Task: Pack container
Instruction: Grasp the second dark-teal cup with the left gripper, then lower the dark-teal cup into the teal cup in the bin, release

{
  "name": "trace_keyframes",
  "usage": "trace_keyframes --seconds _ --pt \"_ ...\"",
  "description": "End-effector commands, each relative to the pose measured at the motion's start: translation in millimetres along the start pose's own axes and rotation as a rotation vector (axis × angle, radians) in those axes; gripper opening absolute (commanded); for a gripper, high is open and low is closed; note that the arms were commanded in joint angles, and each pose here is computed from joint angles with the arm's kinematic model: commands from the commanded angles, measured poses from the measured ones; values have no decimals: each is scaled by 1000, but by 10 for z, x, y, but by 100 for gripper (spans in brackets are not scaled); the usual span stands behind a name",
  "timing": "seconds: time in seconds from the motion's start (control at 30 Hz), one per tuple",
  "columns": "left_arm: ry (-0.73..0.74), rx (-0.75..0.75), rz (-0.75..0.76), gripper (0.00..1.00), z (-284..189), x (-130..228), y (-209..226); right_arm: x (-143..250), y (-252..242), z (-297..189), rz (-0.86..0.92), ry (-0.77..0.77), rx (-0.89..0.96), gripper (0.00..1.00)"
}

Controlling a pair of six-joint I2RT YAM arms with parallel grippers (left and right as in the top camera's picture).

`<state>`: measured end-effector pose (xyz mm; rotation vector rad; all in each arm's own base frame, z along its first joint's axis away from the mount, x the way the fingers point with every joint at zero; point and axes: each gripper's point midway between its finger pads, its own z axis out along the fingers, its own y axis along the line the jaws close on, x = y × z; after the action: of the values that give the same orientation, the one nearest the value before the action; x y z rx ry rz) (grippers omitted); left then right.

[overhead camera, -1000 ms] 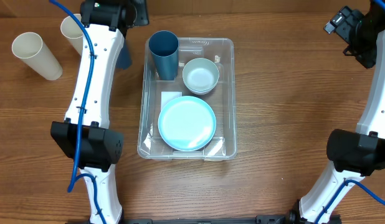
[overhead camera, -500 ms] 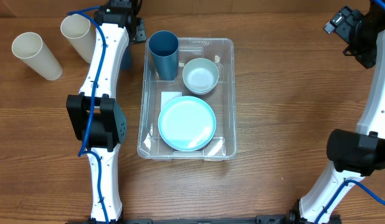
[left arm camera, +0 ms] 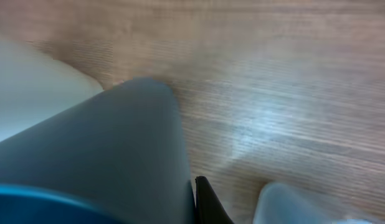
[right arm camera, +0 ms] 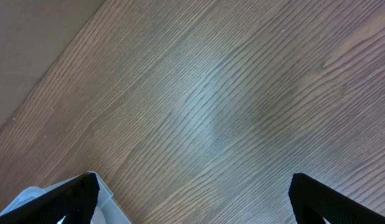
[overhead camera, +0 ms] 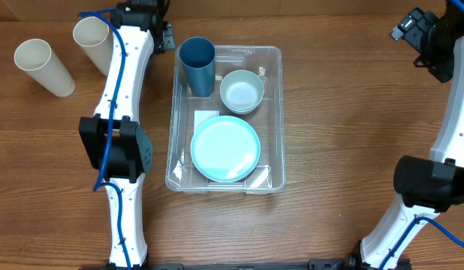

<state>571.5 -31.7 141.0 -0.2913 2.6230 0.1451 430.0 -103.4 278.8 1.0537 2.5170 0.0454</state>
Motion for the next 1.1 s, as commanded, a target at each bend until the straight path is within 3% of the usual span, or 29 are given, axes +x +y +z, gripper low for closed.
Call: trace_keyframes --seconds 0.0,0.2,0.37,0.57,0.83,1.07 --pt "-203 80 0 4 -1022 -444 -122 -46 18 -125 5 -39 -17 100" --pt "-350 240 121 4 -2178 -401 -517 -46 18 -125 5 -39 -17 100" --pt "-432 386 300 4 -3032 18 -1134 -46 18 -125 5 -39 -17 100" --pt "-310 388 350 4 -2962 421 -1312 -46 18 -125 5 -39 -17 100" --pt "-286 269 312 4 -2788 411 -1141 -46 18 -125 5 -39 -17 100" --pt "-154 198 312 4 -2147 496 -1208 -46 18 -125 5 -39 -17 100"
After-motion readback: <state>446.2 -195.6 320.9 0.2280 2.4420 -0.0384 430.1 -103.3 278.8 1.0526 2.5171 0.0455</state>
